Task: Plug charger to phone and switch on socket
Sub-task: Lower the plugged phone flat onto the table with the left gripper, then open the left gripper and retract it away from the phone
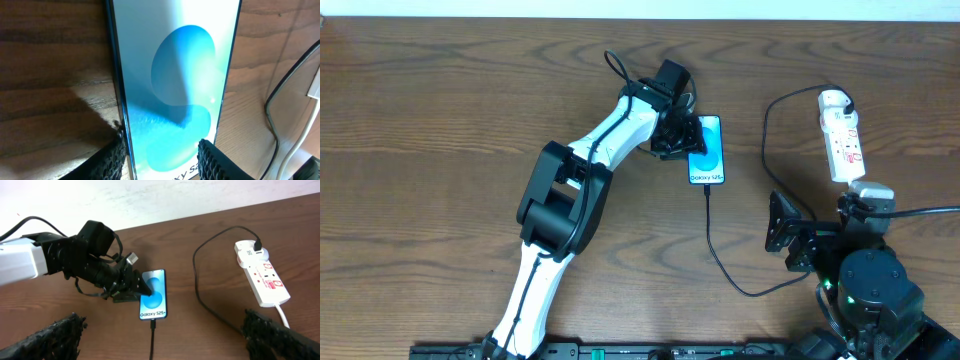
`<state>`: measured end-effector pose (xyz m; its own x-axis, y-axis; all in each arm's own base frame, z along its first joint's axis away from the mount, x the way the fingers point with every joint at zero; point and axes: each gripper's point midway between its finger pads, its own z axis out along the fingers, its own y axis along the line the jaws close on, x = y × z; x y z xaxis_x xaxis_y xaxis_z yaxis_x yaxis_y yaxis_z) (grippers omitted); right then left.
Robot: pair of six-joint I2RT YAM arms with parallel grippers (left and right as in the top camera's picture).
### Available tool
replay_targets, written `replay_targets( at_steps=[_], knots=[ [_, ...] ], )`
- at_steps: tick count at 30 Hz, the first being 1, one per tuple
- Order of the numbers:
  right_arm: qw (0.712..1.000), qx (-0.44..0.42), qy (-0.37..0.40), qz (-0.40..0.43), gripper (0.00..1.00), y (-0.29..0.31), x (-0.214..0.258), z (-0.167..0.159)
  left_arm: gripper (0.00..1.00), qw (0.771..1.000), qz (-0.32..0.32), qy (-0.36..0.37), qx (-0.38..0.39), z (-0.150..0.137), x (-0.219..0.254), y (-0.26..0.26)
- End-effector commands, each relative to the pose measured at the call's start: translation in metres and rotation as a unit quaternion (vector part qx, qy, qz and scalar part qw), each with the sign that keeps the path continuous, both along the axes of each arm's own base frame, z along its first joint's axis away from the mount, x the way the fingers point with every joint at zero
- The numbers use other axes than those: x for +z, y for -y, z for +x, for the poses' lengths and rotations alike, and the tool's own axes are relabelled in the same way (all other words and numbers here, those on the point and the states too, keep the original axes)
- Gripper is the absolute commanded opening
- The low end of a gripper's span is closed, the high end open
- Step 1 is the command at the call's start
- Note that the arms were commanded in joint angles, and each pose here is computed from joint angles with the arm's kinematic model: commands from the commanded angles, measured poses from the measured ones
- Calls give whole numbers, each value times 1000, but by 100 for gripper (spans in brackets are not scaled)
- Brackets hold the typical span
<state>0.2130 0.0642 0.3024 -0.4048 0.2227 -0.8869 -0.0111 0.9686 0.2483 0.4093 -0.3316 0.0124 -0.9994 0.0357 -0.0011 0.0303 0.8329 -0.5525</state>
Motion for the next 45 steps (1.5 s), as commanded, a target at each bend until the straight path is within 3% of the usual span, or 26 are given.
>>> replay_targets(
  at_steps=[1, 8, 14, 16, 19, 21, 28, 37, 41, 45],
  knots=[
    [1000, -7, 0, 5, 99, 2, 1, 1, 49, 996, 84, -7, 17, -2, -44, -30],
    [1000, -7, -5, 1, 99, 3, -1, 0, 50, 996, 86, -12, 26, 2, -45, -39],
    [1000, -7, -13, -6, 99, 4, -6, -2, 67, 995, 97, -22, 30, 10, -35, -76],
    [1000, -7, -13, -5, 99, 4, -5, -2, 67, 994, 98, -22, 35, 13, -26, -90],
    [1000, -7, -13, -5, 99, 4, -5, -2, 67, 993, 111, -13, 49, 20, -5, -117],
    [1000, -10, -12, 3, 99, 4, -5, -2, 67, 984, 160, 15, 77, 28, 28, -160],
    [998, -34, -21, 55, 99, 4, -6, -2, 67, 966, 213, 96, 108, 23, 121, -217],
    [997, -41, -55, 22, 99, -3, -28, 9, 67, 947, 217, 217, 93, -29, 242, -231],
    [995, -44, -92, -10, 99, -12, -50, 20, 67, 924, 270, 249, 106, -58, 267, -253],
    [991, -42, -124, -35, 99, -25, -70, 35, 67, 919, 267, 268, 114, -92, 269, -264]
  ],
)
